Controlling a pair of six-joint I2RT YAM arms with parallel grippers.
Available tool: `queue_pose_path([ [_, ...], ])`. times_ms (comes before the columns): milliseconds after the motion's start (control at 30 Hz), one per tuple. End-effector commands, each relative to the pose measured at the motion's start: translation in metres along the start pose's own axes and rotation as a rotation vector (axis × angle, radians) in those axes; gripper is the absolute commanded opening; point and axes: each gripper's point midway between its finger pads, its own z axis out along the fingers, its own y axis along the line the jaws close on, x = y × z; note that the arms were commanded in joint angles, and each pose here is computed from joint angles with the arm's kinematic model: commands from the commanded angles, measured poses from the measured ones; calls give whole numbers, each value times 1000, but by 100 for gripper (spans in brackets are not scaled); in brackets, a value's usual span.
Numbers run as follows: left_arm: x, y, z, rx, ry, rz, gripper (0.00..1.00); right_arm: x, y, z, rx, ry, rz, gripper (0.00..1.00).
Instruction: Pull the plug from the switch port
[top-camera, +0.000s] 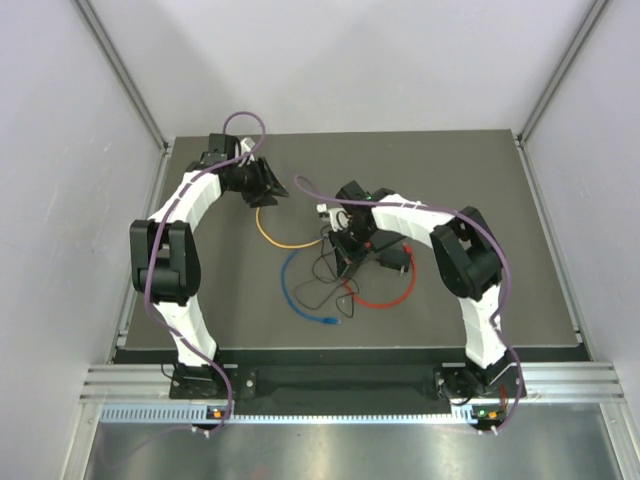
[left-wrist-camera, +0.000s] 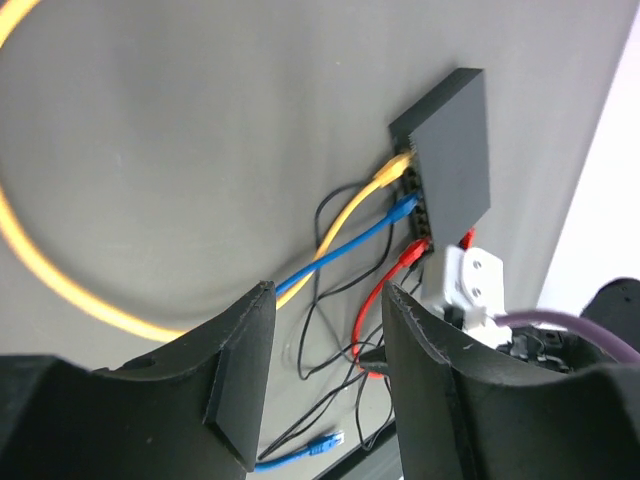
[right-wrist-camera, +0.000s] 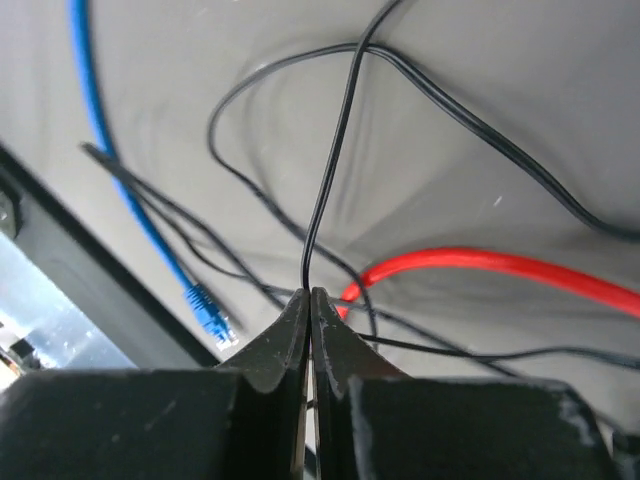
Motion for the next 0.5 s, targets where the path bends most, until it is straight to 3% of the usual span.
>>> queue_pose_path([
  [0, -5, -16, -1, 77, -9, 20, 52, -9, 33, -27, -79, -93, -93, 0],
  [33, -6, -17, 0, 82, -9, 22, 52, -8, 30, -28, -64, -97, -81, 0],
  [200, -5, -36, 7, 135, 16, 68, 53, -25, 22, -54, -21, -190, -31, 27],
  [467, 16, -94, 34, 268, 109, 220, 62, -69, -48, -129, 127, -422, 203, 54],
])
